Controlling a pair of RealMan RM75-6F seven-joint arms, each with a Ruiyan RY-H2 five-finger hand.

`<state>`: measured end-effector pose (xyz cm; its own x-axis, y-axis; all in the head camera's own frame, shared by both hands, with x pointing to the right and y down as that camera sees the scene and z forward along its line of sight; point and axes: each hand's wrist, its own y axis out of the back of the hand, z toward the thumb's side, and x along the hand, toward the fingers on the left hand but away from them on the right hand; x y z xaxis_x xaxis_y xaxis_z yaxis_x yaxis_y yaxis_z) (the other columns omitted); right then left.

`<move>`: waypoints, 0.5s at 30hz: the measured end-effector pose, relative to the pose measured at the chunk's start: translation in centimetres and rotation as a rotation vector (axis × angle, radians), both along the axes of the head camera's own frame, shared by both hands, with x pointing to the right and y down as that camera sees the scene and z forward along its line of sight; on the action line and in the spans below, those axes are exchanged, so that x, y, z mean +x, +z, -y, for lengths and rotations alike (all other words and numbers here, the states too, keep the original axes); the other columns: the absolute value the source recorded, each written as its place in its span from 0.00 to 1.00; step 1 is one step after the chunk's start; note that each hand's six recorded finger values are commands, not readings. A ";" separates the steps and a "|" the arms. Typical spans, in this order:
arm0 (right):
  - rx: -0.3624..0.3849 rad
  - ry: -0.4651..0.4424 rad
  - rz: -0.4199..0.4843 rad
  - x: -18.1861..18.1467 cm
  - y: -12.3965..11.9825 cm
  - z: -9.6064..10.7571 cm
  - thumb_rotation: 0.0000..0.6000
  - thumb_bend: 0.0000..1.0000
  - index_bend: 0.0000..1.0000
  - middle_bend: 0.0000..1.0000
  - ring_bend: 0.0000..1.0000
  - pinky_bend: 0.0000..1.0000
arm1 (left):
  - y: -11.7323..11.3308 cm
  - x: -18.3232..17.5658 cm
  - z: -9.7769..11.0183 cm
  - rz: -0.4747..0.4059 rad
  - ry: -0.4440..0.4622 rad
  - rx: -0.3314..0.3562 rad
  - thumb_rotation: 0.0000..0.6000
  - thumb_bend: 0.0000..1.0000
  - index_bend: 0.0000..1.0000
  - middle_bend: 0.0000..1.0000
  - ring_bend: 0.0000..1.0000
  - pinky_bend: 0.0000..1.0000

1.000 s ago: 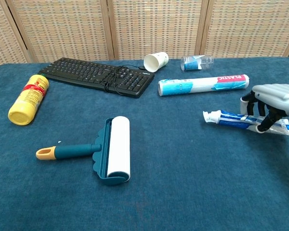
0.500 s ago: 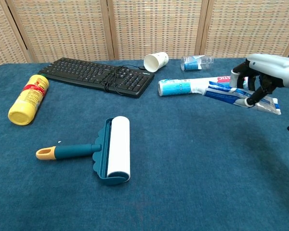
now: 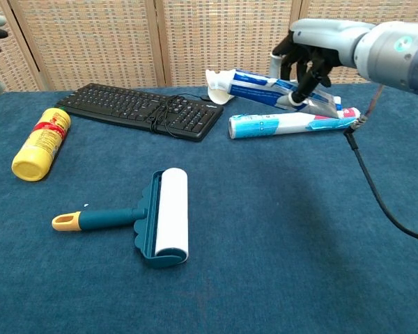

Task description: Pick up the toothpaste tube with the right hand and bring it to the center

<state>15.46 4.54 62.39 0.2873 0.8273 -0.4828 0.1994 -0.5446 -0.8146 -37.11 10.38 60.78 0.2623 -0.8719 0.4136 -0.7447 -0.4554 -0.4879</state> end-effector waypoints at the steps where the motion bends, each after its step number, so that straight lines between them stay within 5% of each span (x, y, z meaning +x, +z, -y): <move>1: 0.000 -0.004 0.005 -0.7 -0.3 0.1 1.00 0.61 0.71 0.69 0.61 0.78 | 0.0 0.7 0.7 -0.040 -0.007 -0.014 0.86 0.00 0.00 0.00 0.00 0.00; 5: -0.015 -0.012 0.038 -3.7 -1.0 0.4 1.00 0.61 0.71 0.69 0.61 0.78 | 0.3 3.7 3.4 -0.173 -0.028 -0.073 0.84 0.00 0.00 0.00 0.00 0.00; 12: -0.056 -0.007 0.080 -7.6 -1.4 0.1 1.00 0.61 0.71 0.70 0.61 0.78 | 1.1 7.6 6.1 -0.261 -0.063 -0.138 0.34 0.00 0.00 0.00 0.00 0.00; 15: -0.065 -0.007 0.087 -8.6 -1.6 -0.1 1.00 0.61 0.71 0.70 0.61 0.78 | 1.2 9.0 6.7 -0.289 -0.078 -0.146 0.27 0.00 0.00 0.00 0.00 0.00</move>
